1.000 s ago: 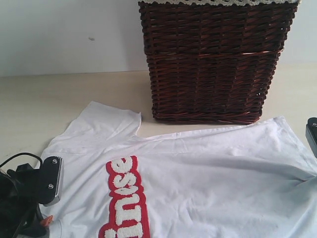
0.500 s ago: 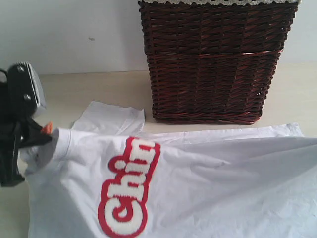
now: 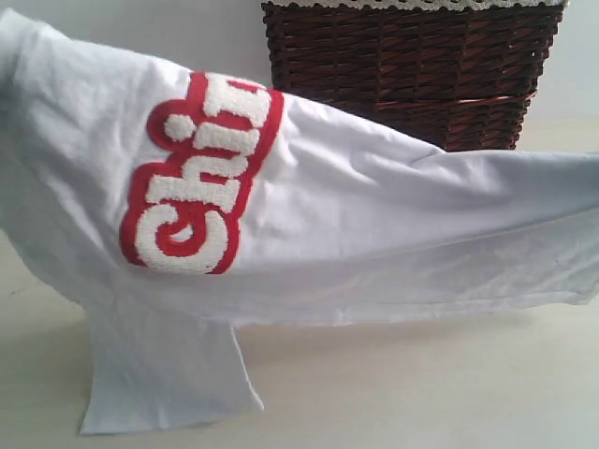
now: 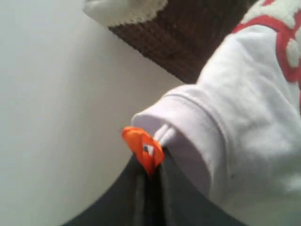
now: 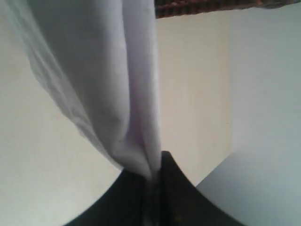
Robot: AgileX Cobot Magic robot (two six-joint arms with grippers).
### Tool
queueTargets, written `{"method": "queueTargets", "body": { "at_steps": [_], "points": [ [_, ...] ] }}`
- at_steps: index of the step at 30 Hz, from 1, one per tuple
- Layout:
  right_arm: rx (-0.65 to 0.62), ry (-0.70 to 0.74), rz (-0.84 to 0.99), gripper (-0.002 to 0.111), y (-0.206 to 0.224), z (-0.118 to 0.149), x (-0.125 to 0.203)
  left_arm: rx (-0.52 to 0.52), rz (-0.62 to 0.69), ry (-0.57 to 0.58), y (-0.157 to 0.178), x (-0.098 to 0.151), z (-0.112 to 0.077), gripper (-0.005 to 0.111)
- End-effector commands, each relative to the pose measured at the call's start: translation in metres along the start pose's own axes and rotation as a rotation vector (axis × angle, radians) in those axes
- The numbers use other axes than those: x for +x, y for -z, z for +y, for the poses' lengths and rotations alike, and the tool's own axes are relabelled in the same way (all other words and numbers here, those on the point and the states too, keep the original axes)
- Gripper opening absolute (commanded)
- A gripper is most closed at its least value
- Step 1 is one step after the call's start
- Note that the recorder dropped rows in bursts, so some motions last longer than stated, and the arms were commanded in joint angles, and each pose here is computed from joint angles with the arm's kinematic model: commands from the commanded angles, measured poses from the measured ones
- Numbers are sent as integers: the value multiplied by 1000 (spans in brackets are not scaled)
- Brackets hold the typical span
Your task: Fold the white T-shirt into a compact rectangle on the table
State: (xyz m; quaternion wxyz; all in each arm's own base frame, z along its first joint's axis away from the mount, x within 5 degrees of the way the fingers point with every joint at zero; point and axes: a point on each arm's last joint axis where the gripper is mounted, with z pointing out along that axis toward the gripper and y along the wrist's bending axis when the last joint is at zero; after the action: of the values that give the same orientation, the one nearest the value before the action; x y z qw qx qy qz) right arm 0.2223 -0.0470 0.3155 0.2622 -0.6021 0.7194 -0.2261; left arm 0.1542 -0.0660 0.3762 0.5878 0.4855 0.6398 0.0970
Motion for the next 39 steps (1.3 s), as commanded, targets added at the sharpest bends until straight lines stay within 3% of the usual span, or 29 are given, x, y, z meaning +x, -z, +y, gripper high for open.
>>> {"method": "queueTargets", "body": {
  "at_steps": [1,9,19,27,35,39],
  "points": [
    [121,-26,-64,0,27,-2,-11,-106,-95,-1,35,-15,8,0],
    [182,-17,-105,0,63,10,-21,-126,-143,-48,72,-19,0,0],
    [161,-57,-176,0,126,59,-39,-142,-289,-17,131,-25,-20,0],
    [172,-132,-246,0,160,95,-52,11,-301,-46,166,-16,-54,0],
    [225,-248,-281,0,173,112,-56,9,-329,123,183,-12,-64,0],
    [225,-323,-284,0,175,114,-55,19,-282,224,181,-7,-64,0]
  ]
}}
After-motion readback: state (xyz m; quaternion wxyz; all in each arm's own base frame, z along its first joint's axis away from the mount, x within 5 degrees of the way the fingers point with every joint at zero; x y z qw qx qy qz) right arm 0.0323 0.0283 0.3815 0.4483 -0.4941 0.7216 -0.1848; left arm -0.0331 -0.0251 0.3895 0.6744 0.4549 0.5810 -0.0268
